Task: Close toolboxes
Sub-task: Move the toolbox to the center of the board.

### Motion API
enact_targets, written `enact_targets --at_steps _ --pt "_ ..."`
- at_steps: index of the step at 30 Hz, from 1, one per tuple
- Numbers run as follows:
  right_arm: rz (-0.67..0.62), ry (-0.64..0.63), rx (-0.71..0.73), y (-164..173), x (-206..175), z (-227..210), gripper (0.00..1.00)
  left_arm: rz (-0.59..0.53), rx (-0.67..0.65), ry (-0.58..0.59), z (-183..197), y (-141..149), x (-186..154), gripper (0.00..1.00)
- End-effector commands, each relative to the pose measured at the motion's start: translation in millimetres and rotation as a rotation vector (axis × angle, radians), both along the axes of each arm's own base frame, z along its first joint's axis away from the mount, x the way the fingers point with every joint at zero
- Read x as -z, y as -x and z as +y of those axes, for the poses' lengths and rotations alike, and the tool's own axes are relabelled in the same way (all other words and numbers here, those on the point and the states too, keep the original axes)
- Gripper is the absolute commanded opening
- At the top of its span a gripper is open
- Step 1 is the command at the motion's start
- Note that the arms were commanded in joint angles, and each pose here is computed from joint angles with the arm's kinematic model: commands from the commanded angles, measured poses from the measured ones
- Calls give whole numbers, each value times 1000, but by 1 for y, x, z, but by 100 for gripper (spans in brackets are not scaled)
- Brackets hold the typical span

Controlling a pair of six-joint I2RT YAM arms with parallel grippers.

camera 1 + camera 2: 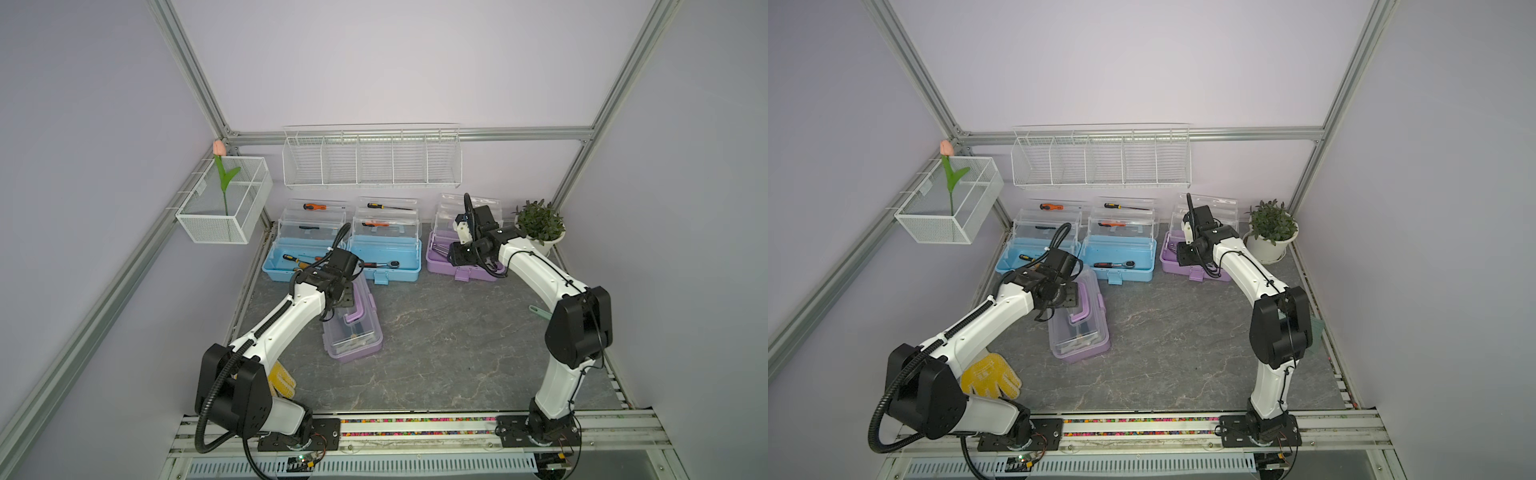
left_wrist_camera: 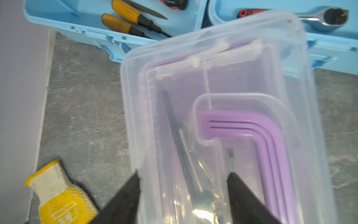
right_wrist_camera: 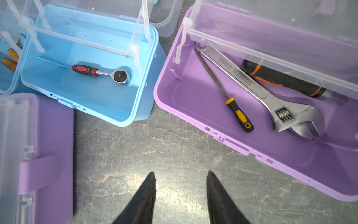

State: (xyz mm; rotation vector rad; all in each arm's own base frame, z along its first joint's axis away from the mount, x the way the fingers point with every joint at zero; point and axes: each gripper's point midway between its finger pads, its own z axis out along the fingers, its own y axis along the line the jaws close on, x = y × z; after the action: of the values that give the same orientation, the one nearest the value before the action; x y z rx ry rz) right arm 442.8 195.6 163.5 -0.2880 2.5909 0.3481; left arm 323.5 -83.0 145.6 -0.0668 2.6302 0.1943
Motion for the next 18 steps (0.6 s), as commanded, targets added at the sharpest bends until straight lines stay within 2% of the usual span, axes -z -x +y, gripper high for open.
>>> enact_targets --at_steps 1,3,6,7,15,18 --pt "-20 36 -41 -5 6 13 50 78 16 -82 20 13 1 57" --pt "-20 29 -44 -11 10 20 58 56 17 -54 16 10 -7 77" --pt "-26 46 -58 -21 16 27 60 27 27 -9 11 11 -20 97" --pt "-27 53 -63 -24 19 29 60 17 31 13 8 12 -24 99" --pt "-27 127 -94 -51 46 38 60 -92 140 296 -28 34 -60 99" --pt "4 128 -102 -57 57 43 58 -112 141 341 -30 48 -66 99"
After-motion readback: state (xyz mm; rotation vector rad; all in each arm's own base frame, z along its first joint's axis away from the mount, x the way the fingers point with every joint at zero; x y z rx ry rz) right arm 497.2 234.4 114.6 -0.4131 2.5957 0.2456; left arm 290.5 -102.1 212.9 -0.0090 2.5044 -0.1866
